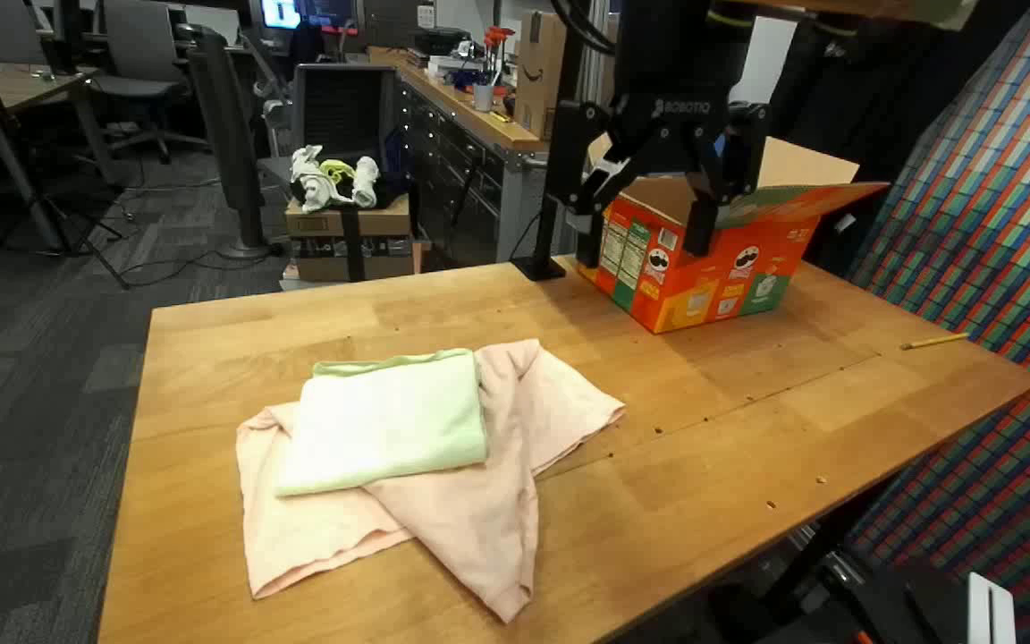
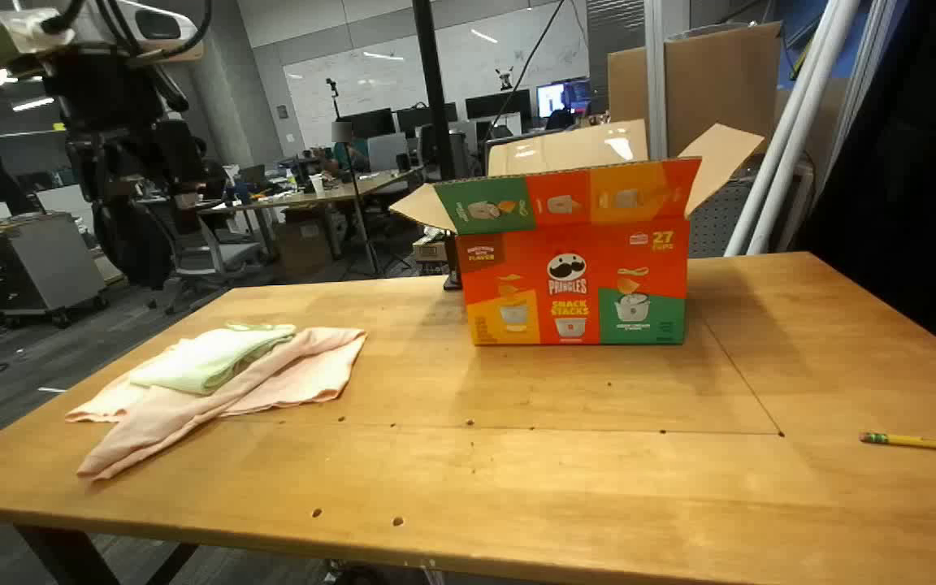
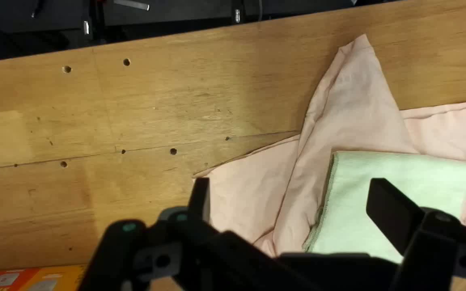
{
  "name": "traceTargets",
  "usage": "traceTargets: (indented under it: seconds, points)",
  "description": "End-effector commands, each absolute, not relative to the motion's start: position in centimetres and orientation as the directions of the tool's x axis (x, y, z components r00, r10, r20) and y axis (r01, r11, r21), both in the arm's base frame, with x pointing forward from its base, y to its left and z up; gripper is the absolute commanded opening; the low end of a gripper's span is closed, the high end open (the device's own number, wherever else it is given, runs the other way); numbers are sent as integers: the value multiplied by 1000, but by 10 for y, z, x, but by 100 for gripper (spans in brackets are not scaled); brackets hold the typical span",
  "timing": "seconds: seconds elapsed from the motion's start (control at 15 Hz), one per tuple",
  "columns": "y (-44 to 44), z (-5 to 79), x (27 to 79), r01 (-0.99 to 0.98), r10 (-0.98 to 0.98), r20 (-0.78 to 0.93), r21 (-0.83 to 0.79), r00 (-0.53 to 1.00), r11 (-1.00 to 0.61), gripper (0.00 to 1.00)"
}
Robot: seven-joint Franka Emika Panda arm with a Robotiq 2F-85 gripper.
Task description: Pick up the clothes from the table and put them in the box.
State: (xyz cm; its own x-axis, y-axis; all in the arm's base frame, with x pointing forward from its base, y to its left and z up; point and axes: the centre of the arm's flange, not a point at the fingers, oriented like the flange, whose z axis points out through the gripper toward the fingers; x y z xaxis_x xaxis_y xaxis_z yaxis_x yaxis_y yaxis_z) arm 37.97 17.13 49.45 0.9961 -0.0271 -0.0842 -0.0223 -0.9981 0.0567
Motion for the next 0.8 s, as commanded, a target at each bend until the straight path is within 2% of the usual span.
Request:
traceTargets:
  seconds: [0.0,0.73]
  points:
    - [172,496,380,-22,-27,-81,55,996,-998,100]
    - [191,493,383,24,19,-103,42,994,-999,100]
